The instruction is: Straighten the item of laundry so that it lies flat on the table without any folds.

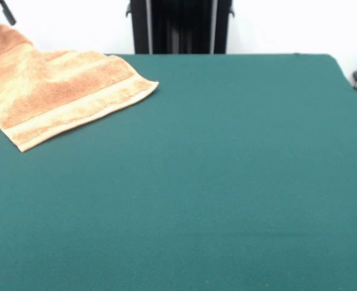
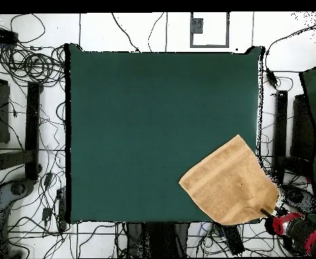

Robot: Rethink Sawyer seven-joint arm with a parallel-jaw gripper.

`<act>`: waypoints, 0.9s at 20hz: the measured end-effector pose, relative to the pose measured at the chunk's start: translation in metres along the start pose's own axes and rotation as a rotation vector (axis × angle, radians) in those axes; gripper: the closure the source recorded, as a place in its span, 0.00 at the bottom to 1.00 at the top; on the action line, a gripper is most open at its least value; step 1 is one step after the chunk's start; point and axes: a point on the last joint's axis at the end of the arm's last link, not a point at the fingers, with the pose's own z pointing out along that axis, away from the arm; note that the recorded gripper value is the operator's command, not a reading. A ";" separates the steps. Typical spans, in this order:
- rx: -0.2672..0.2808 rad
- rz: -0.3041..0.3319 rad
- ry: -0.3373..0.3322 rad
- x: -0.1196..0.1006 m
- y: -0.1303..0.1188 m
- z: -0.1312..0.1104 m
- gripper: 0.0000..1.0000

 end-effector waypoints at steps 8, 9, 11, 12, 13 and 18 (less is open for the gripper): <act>-0.005 0.006 0.000 0.002 -0.002 0.003 0.00; -0.005 0.006 0.000 0.002 -0.002 0.003 0.00; -0.005 0.006 0.000 0.002 -0.002 0.003 0.00; -0.005 0.006 0.000 0.002 -0.002 0.003 0.00; -0.005 0.006 0.000 0.002 -0.002 0.003 0.00; 0.012 -0.003 -0.004 0.003 -0.003 0.004 0.00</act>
